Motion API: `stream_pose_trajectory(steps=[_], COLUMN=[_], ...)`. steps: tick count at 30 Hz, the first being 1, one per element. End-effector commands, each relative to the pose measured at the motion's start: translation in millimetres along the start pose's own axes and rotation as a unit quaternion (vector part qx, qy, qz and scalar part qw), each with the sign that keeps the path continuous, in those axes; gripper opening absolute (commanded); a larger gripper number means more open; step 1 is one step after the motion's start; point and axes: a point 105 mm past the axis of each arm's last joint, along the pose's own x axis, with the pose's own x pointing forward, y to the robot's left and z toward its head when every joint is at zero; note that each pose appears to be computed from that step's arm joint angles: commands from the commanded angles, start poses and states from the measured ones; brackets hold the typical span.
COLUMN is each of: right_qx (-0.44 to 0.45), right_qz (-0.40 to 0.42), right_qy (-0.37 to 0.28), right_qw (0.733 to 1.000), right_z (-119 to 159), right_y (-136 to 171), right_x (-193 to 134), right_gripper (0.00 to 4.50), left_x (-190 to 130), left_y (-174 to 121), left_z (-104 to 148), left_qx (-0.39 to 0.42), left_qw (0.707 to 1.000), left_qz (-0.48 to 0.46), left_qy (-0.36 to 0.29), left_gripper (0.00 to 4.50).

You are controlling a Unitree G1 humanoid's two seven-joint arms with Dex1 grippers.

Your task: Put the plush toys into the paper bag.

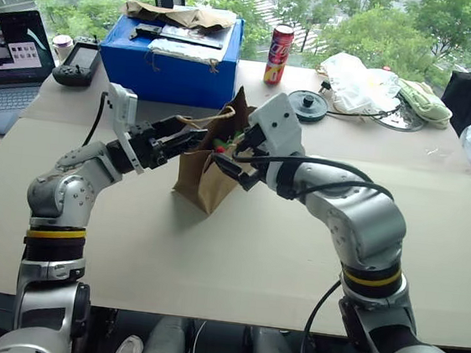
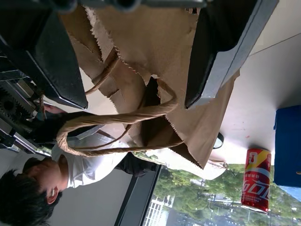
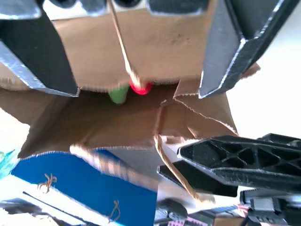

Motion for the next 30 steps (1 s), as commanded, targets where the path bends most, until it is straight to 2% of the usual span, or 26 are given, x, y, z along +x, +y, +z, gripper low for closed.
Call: stream_pose_trajectory(steps=[1,4,9,13,18,23,30], right_qx=[-0.004,-0.013,-0.01,-0.012,-0.012,-0.003,-0.01], right_qz=[0.015,0.039,0.107,0.14,0.188,0.133,0.067], right_qy=[-0.06,-0.065,-0.059,-0.038,0.0,0.064,0.085], right_qw=[0.998,0.997,0.992,0.989,0.982,0.989,0.994], right_z=[22.8,25.4,24.6,13.7,-6.3,-38.5,-46.9], right_y=[-19.7,-25.8,-11.9,1.8,24.0,19.8,6.2], right_x=[-34.9,-54.3,-68.5,-66.6,-59.5,-22.7,11.9], right_gripper=[4.5,4.5,4.5,3.5,1.68,0.08,0.08], left_x=[-18.1,-35.2,-57.3,-61.7,-61.3,-57.7,-48.7], left_y=[-6.0,4.4,17.8,17.7,13.5,10.8,7.0], left_z=[18.1,10.5,-11.7,-28.2,-42.8,-49.8,-53.3], left_qx=[0.011,-0.002,0.0,0.018,0.041,0.073,0.098], left_qw=[1.0,1.0,0.997,0.996,0.994,0.99,0.987], left_qz=[-0.002,0.024,0.062,0.065,0.052,0.03,-0.002], left_qy=[-0.013,0.002,0.038,0.063,0.091,0.118,0.13], left_gripper=[4.48,4.48,4.48,4.5,4.5,4.5,4.5])
